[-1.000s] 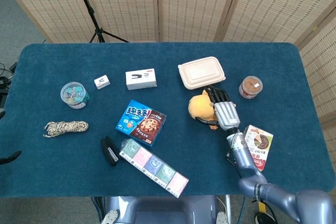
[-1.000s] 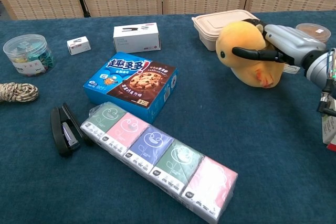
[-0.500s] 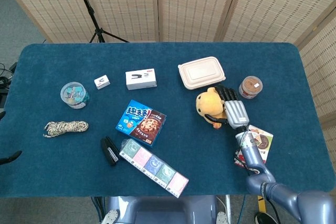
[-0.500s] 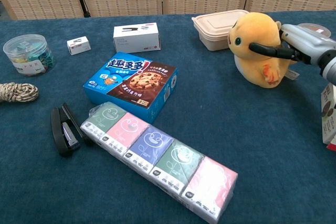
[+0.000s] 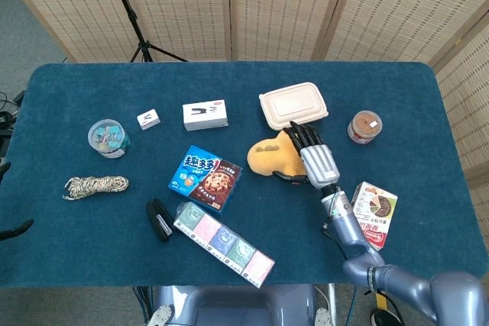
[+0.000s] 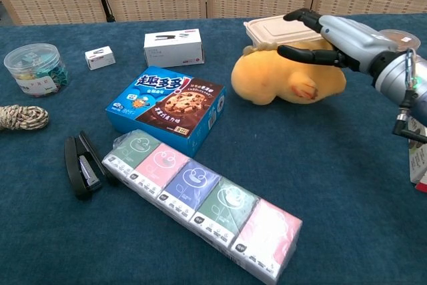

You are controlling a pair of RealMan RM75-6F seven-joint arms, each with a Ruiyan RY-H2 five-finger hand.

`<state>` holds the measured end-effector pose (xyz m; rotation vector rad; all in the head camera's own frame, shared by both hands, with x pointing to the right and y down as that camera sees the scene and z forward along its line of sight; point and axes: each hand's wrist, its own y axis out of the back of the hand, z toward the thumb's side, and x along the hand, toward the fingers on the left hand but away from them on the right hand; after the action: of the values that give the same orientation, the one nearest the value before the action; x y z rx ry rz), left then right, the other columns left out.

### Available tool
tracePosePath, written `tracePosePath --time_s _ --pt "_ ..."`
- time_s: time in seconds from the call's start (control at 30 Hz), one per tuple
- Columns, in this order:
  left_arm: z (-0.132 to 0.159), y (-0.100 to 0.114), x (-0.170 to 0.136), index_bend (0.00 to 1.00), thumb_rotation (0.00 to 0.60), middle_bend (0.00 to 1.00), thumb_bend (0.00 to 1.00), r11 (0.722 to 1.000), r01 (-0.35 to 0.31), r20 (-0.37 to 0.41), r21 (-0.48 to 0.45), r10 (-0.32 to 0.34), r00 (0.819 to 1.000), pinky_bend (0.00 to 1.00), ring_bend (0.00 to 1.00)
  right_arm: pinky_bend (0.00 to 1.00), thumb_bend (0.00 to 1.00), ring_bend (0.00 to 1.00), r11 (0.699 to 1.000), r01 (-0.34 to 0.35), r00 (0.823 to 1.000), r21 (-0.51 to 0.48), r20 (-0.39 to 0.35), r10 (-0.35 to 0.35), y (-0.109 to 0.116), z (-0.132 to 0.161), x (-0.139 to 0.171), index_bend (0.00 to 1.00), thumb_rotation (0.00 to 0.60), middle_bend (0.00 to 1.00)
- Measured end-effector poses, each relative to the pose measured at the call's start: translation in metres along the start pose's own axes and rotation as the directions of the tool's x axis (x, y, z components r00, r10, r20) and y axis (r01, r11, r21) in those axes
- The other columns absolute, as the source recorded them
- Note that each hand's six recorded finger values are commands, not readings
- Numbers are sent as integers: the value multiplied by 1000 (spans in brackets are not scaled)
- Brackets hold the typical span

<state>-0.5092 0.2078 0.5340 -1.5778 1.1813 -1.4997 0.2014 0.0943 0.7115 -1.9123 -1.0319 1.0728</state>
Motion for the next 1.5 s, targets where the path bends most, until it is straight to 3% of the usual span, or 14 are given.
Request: tracePosePath --time_s 0.4,0.63,0.77,1.0,1.2,1.5 --pt "-3 2 1 0 600 0 0 1000 2 -6 -10 -2 1000 0 0 0 0 0 993 11 1000 121 -22 -8 -19 44 -27 0 40 0" --pt "-4 3 1 0 600 0 0 1000 1 -6 -16 -1 1000 0 0 0 0 0 988 -21 999 150 -43 28 -38 46 -12 0 40 0" --pt "-5 3 0 0 600 0 0 1000 -1 -5 -20 1 1000 0 0 0 0 0 981 -27 999 194 -20 32 -42 32 -9 0 40 0" --pt "-7 4 0 0 600 0 0 1000 -3 -12 -23 3 1000 0 0 0 0 0 963 -25 997 270 74 5 -35 -21 1 0 43 0" --pt "-6 3 0 0 600 0 0 1000 -2 -10 -15 2 1000 0 0 0 0 0 968 -20 991 249 130 -12 -22 -55 22 0 45 0" --pt "-3 0 -1 0 600 0 0 1000 1 -11 -2 -1 1000 0 0 0 0 0 983 -22 989 181 148 -5 -12 -69 43 0 45 0"
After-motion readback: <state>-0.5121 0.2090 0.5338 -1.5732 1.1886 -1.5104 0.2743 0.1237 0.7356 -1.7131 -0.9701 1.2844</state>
